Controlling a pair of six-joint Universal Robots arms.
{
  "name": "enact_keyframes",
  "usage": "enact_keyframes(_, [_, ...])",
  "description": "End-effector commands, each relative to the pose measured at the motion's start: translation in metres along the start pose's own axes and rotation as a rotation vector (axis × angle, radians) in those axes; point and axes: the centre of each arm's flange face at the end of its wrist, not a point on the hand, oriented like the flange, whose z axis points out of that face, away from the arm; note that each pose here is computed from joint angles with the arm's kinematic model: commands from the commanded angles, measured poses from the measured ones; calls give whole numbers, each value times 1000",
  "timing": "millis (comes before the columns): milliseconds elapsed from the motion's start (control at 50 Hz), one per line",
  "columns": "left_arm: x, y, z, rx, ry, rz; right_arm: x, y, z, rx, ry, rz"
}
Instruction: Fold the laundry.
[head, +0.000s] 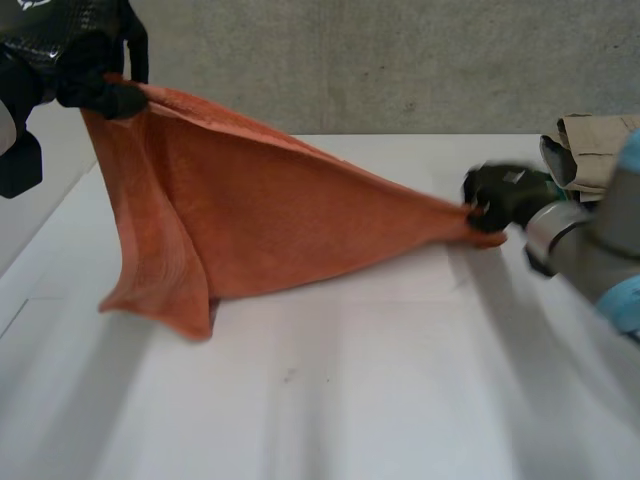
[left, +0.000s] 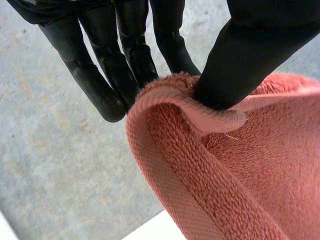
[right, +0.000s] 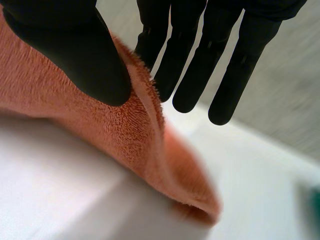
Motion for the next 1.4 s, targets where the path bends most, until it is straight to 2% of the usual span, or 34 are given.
enact_keyframes(20, [-18,48,10,-145,-20,-28,17,-94,-59,93,-5,-61])
enact_keyframes(80, [-28,78,22,-208,-35,-42,13,-106,-78,21,5,-118])
enact_keyframes(220, [-30,144,41,-358,-18,-71,-15,-98,-104,-186,-48,-283])
enact_keyframes(280, [-27,174,56,-394,-6,-50,-21,-83,-88,-215,-66,-336])
enact_keyframes(360, [-28,182,91,-297,-22,3,-19,-59,-46,-190,-38,-346])
enact_keyframes(420, [-31,161,125,-121,-60,43,-7,-63,-8,-66,53,-368])
enact_keyframes(460, [-36,121,146,77,-107,68,4,-89,12,99,141,-388])
enact_keyframes(500, [-39,89,156,219,-140,72,9,-111,19,222,194,-396])
enact_keyframes(520, [-45,54,160,364,-175,62,14,-136,21,344,238,-400])
enact_keyframes(600, [-55,-14,156,654,-217,-1,16,-194,10,611,304,-387])
enact_keyframes(680, [-58,-43,147,770,-201,-47,12,-226,-9,744,313,-368])
enact_keyframes(740, [-63,-42,145,758,-212,-57,10,-225,-14,727,296,-366])
enact_keyframes(820, [-77,-16,141,655,-254,-67,7,-202,-17,603,234,-357])
enact_keyframes(900, [-81,26,128,512,-269,-88,5,-159,-20,406,142,-335])
enact_keyframes(980, [-75,84,110,368,-235,-126,-6,-98,-25,194,22,-285])
enact_keyframes(1140, [-54,168,84,200,-132,-141,-25,5,-16,-47,-112,-225])
enact_keyframes(1260, [-56,189,78,155,-132,-105,-21,47,-3,-152,-96,-229])
enact_keyframes(1340, [-66,190,77,141,-171,-85,-6,56,0,-193,0,-207])
enact_keyframes(1400, [-71,188,77,134,-193,-77,2,60,-2,-228,93,-134])
